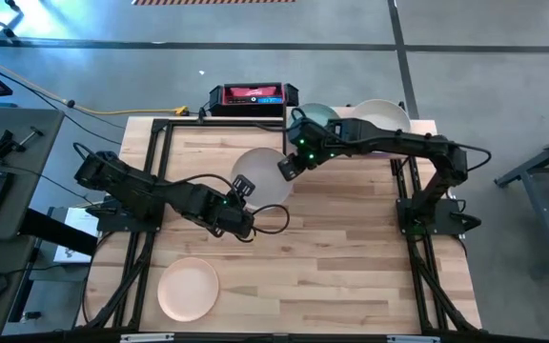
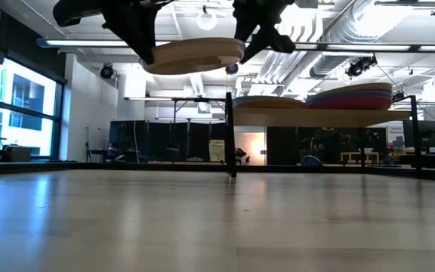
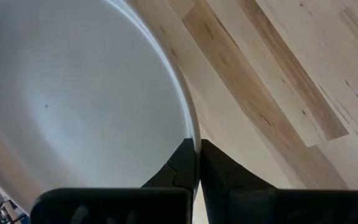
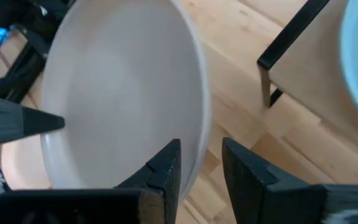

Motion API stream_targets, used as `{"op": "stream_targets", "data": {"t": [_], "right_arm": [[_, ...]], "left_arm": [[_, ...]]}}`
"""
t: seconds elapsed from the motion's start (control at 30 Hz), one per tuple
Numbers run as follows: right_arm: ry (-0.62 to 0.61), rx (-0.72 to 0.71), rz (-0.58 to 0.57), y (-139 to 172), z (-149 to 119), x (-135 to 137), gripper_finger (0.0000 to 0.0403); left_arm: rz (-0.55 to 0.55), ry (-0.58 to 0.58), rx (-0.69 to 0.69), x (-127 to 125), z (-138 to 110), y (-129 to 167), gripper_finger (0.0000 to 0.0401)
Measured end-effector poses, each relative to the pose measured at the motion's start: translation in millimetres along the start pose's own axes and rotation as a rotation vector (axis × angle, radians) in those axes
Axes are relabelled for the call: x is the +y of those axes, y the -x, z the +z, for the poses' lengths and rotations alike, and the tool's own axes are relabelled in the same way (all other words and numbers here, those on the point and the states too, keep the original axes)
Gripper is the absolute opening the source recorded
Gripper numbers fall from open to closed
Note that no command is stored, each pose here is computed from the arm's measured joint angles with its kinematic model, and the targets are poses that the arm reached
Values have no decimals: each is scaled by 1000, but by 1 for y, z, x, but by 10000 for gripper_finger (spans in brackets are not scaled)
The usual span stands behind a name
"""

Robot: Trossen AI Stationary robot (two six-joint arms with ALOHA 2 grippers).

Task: Place and stack plates onto a shelf
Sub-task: Stack the gray plate on top of the light blue plate on the shelf

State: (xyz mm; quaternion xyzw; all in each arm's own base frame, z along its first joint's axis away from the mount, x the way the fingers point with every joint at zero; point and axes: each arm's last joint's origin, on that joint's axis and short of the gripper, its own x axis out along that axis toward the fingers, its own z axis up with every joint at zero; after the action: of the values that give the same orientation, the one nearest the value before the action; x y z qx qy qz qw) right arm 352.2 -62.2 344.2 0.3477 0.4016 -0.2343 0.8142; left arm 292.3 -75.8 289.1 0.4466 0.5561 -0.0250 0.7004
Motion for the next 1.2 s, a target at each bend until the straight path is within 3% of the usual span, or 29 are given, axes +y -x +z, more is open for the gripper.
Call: {"op": "stream_targets", "data": {"t": [0.27,0.57,1.2], "right_arm": [[4,13,-3,-6,-1,2,89],[24,19,5,-6,-1,2,6],[42,19,6,-6,-1,2,0]], "left_arm": [[6,10,3,0,0,0,1],[-15,15,-14,0,1,0,1],[-14,129,-13,0,1,0,26]]}}
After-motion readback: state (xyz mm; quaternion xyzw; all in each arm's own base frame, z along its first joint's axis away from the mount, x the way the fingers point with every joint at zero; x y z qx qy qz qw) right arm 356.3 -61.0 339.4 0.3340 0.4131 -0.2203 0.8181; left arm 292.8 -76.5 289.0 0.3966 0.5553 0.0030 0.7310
